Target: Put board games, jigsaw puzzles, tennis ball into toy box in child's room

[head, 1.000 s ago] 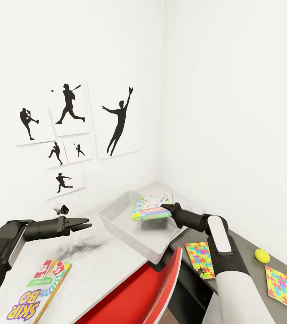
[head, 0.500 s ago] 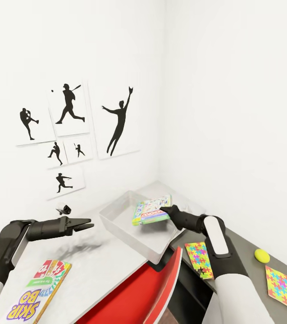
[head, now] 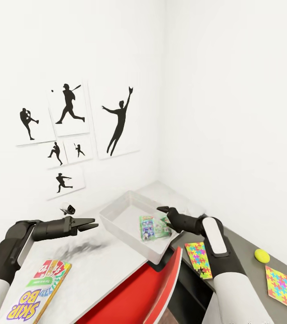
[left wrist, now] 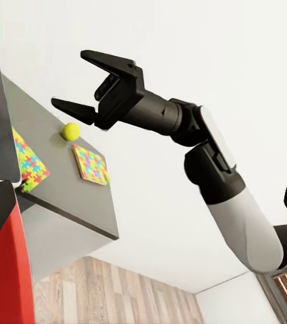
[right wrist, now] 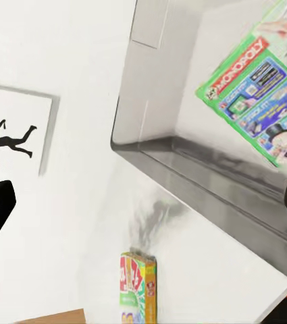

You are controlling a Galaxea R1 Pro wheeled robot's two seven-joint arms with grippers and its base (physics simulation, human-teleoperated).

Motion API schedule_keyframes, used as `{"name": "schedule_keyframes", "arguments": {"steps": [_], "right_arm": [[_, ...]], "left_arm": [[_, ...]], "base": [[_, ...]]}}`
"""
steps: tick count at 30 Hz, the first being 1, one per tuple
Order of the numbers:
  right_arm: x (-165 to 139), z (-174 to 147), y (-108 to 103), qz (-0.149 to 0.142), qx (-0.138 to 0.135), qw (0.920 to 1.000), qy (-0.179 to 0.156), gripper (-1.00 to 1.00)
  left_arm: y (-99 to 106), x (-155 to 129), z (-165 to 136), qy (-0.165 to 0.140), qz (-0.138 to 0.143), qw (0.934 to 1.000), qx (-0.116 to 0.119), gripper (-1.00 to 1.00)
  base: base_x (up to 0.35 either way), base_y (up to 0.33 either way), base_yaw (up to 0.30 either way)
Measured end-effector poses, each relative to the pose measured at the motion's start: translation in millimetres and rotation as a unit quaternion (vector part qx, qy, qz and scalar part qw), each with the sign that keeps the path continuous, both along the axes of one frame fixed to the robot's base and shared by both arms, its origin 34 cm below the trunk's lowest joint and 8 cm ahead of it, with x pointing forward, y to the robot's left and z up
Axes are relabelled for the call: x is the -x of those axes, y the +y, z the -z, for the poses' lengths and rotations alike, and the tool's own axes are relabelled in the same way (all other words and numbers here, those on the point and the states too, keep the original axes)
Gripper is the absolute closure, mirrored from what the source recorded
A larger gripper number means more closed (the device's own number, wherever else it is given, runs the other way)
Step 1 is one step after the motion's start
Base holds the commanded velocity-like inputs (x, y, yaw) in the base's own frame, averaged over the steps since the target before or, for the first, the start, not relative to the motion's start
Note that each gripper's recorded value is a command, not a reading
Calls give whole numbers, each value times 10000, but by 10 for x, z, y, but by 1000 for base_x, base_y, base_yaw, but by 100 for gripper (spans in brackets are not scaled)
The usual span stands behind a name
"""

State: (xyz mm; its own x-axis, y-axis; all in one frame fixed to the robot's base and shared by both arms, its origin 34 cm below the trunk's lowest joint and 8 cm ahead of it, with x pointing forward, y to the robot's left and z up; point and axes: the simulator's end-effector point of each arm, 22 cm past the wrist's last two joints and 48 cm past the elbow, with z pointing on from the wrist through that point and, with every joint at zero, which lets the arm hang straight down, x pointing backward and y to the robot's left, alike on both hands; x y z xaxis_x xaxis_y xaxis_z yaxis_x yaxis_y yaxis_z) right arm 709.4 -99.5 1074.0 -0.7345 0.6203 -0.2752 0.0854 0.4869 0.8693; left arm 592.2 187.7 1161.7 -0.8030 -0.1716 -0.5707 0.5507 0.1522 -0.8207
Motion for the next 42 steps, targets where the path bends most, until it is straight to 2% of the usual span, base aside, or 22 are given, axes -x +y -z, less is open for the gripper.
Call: {"name": "schedule_keyframes", "arguments": {"steps": [31, 42], "right_arm": [[0, 21, -13, 2, 5, 10000, 23, -100], [2, -38, -17, 2, -25, 10000, -28, -100]], "left_arm": [[-1, -1, 0, 1, 1, 10000, 2, -100], [1, 8, -34, -36, -3, 10000, 5, -100]], "base": [[-3, 0, 0], [-109, -12, -169]]}}
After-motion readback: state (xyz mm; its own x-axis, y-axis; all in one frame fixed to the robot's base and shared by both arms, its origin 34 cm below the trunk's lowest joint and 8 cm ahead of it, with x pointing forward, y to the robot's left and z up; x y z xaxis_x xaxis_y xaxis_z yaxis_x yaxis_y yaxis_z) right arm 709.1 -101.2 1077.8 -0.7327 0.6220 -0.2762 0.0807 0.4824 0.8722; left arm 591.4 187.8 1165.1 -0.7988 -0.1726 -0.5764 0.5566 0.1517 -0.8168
